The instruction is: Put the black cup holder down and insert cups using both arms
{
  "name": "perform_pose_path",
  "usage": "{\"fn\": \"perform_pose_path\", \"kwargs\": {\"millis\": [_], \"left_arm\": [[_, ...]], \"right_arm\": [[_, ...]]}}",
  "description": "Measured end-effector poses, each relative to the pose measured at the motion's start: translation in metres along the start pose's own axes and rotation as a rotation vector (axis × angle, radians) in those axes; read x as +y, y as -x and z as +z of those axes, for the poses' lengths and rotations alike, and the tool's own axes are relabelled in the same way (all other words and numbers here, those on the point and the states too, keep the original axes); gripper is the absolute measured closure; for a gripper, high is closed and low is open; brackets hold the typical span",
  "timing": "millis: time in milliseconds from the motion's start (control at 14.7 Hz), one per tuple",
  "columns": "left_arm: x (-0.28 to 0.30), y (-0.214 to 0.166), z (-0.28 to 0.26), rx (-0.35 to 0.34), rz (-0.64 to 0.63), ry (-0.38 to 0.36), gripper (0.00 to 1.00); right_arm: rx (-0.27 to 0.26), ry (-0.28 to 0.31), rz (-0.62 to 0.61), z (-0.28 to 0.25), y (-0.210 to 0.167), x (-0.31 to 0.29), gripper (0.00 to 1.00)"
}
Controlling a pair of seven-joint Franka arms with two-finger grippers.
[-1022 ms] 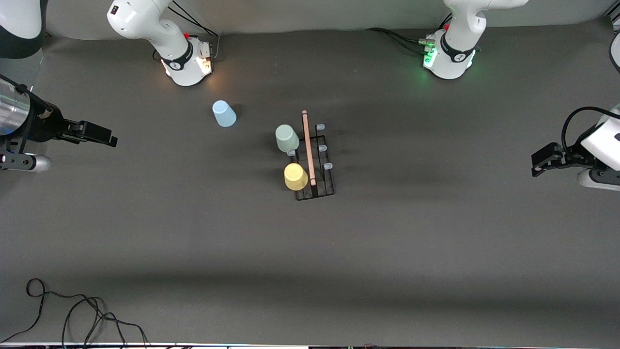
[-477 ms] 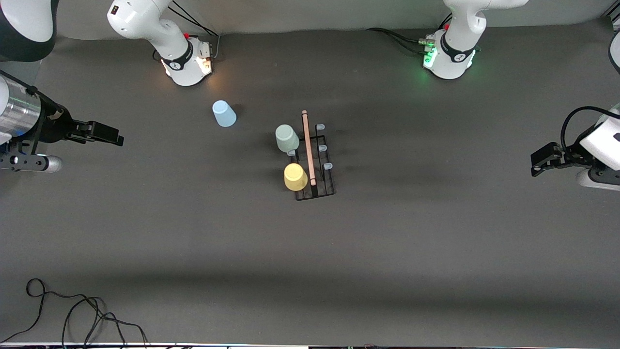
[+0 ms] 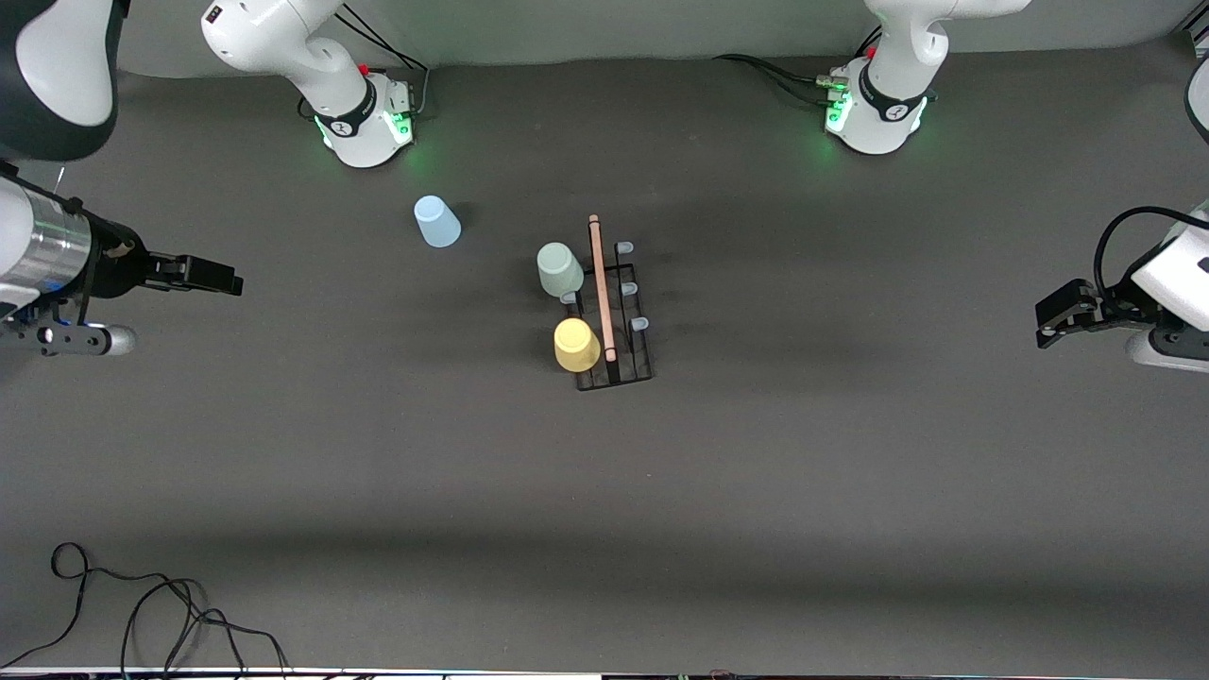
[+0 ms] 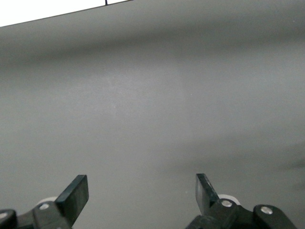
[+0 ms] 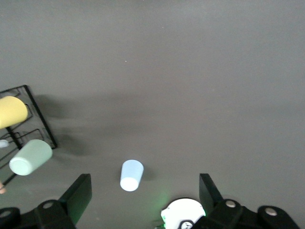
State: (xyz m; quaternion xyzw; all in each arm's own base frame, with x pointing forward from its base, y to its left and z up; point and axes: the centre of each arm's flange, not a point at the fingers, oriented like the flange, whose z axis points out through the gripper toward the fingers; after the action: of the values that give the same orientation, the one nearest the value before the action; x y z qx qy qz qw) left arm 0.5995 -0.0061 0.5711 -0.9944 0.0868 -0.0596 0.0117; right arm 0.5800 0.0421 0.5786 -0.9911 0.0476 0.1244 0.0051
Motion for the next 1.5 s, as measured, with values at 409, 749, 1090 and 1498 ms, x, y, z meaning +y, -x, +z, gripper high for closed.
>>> {"fn": "perform_pose_path", "kwargs": {"millis": [409, 749, 1090, 1498], "left_arm": [[-0.004, 0.001, -0.001, -0.002, -0.007, -0.001, 0.00], [-0.007, 0.004, 0.000, -0.025, -0.015, 0.002, 0.00], [-0.009, 0.006, 0.000, -0.030, -0.018, 0.002, 0.00], [-0.010, 0.006, 0.001, -0.034, -0.019, 0.001, 0.00]], "right_arm": [[0.018, -0.007, -0.057, -0.020, 0.018, 0.007, 0.00], [0.072, -0.047, -0.031, -0.015, 0.030, 0.033, 0.00], [0.156, -0.031, -0.030, -0.013, 0.036, 0.035, 0.00], [0.163, -0.030, -0.031, -0.014, 0.035, 0.035, 0.00]]}}
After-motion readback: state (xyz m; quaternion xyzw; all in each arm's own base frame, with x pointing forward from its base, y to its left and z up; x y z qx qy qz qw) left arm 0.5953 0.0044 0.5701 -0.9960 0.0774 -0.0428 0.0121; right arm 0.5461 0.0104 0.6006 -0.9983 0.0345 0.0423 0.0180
